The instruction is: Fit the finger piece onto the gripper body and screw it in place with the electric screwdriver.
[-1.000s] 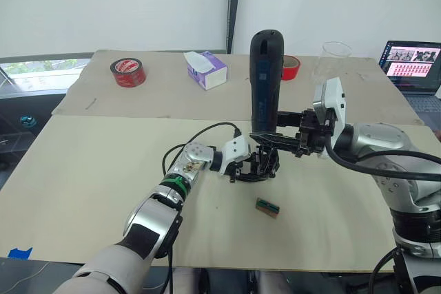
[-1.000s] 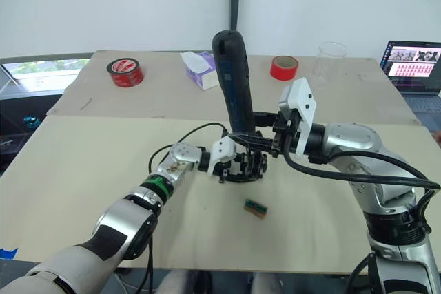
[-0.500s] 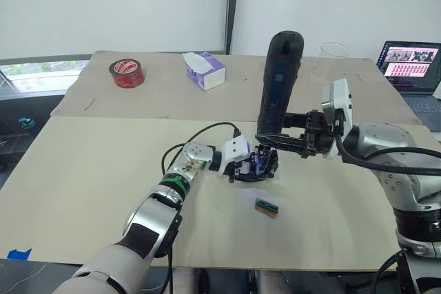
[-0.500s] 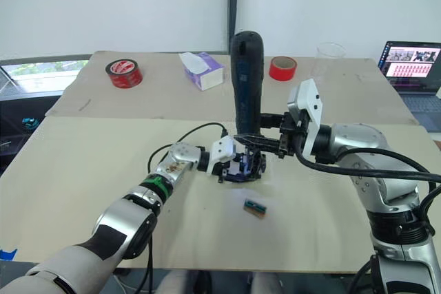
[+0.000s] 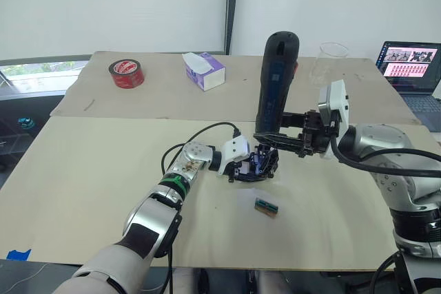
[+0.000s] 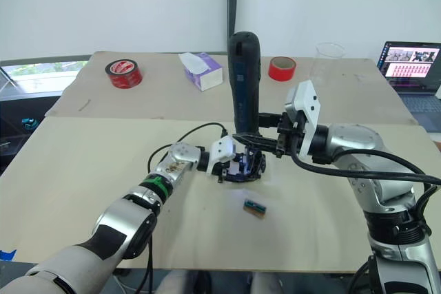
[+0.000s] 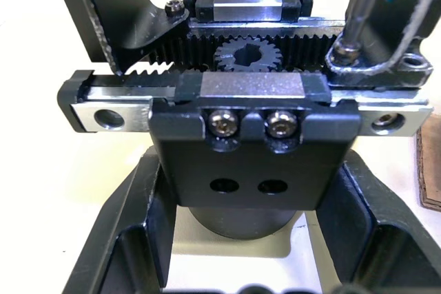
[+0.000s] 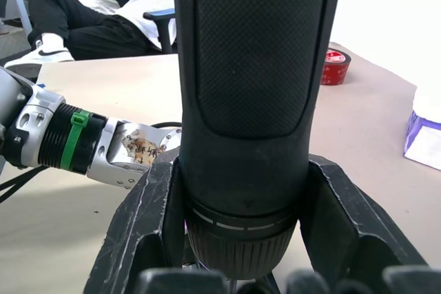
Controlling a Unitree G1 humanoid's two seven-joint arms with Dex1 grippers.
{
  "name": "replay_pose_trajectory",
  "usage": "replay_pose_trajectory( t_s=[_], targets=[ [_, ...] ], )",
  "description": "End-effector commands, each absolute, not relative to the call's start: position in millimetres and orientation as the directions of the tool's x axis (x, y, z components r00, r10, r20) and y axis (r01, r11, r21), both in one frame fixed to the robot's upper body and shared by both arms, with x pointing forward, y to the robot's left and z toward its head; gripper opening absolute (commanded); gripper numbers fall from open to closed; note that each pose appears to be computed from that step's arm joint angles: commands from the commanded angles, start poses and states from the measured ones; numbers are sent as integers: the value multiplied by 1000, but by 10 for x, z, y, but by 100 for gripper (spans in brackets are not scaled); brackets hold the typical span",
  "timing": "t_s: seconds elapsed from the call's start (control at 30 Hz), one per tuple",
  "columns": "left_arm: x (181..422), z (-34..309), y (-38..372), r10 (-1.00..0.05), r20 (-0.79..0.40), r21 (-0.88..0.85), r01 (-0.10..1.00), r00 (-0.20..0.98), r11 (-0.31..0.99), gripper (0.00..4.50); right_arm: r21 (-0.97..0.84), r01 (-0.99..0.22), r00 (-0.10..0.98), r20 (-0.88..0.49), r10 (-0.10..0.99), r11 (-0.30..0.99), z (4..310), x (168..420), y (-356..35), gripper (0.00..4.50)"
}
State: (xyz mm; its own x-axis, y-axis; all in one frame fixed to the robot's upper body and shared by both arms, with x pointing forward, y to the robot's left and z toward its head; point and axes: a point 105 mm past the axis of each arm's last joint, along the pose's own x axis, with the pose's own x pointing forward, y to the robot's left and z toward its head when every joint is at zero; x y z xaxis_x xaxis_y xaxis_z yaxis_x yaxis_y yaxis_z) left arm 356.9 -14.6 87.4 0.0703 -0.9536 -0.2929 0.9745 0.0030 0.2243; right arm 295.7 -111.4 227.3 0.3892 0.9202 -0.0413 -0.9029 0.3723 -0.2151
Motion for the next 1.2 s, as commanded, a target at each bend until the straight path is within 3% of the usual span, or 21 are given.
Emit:
replay_pose_trajectory(
  t_s=[0.03, 0.23, 0.37, 0.5, 0.63, 0.83, 0.97, 1.0, 1.2],
  targets=[
    [3640, 1099, -134, -967, -236, 296, 955, 95, 22, 228, -158, -851, 522, -133, 843, 502, 1943, 3084, -1277, 190],
    [3616, 1057, -143, -967, -238, 287, 958, 90, 18, 228, -221, -801, 569, 10, 822, 557, 2282, 2961, -1222, 190],
    [3597, 1019, -153, -966, -246, 276, 961, 82, 11, 228, -276, -777, 545, 156, 824, 566, 2712, 2783, -1119, 190],
    [3565, 973, -166, -964, -258, 268, 963, 66, -5, 228, -333, -790, 450, 255, 856, 515, 3072, 2551, -978, 190],
    [3569, 961, -174, -961, -270, 262, 965, 66, -7, 228, -372, -826, 344, 260, 902, 423, 3209, 2363, -847, 190],
    [3636, 987, -114, -951, -297, 245, 970, 85, 10, 228, -283, -911, 257, 175, 951, 298, 2965, 2145, -763, 190],
    [3580, 1066, 134, -940, -343, 268, 958, -3, -101, 420, -211, -915, 322, 134, 937, 345, 2651, 2078, -839, 190],
    [3521, 1073, 215, -931, -360, 249, 956, -57, -155, 450, -199, -908, 350, 129, 928, 370, 2582, 2065, -873, 190],
    [3090, 1071, 428, -889, -379, 179, 922, -256, -342, 450, -196, -838, 495, 118, 861, 509, 2388, 2019, -1096, 190]
  ],
)
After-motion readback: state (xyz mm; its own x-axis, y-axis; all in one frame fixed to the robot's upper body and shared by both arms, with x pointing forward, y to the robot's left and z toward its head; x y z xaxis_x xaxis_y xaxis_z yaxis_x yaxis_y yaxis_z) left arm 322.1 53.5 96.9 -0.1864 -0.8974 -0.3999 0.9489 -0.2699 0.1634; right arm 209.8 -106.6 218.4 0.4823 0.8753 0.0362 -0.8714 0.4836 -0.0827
